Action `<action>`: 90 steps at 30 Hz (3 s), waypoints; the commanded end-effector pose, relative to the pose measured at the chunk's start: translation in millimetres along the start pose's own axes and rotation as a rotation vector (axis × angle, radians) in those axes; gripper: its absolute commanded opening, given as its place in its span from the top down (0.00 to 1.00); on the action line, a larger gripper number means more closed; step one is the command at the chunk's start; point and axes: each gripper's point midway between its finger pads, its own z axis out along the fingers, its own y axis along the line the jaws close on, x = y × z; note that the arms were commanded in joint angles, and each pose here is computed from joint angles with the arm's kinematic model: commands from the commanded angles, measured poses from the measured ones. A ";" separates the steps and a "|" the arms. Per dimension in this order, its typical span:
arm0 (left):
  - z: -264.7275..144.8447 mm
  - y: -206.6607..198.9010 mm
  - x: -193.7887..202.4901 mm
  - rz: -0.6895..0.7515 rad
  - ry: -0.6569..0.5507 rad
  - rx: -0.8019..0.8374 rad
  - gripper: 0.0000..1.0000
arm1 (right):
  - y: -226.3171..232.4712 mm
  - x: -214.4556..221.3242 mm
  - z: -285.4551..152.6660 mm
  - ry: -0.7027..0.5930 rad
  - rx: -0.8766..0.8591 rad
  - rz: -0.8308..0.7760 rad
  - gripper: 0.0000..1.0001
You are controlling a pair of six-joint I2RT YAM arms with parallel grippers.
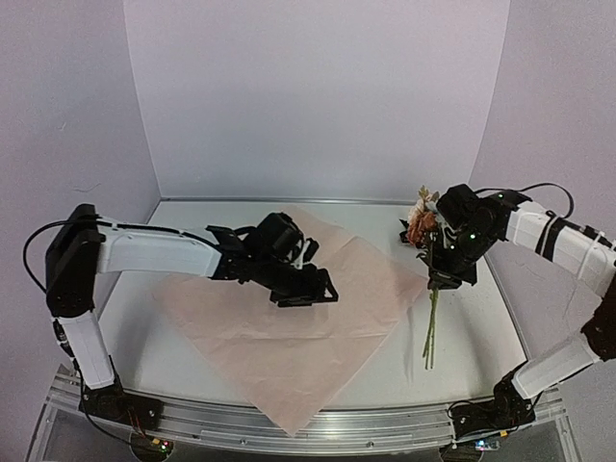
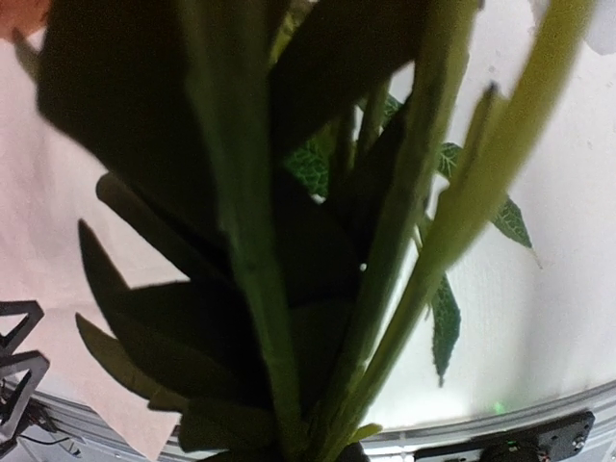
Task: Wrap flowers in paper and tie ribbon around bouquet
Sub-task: Place the fake flower on the flattened wrapping paper, then pick up the bottom corner of the flattened wrapping paper from the center of the board.
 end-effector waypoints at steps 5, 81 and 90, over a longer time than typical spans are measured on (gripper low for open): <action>-103.7 65.9 -48.6 -0.118 -0.237 -0.056 0.27 | 132.5 -62.6 12.0 -0.086 -0.237 -0.074 1.00; -141.3 208.1 -16.2 -0.364 -0.282 -0.136 0.27 | 183.8 151.5 47.0 0.047 -0.377 -1.264 0.25; -156.5 207.8 -15.2 -0.354 -0.324 -0.174 0.27 | 178.9 235.7 69.5 -0.055 -0.410 -1.625 0.24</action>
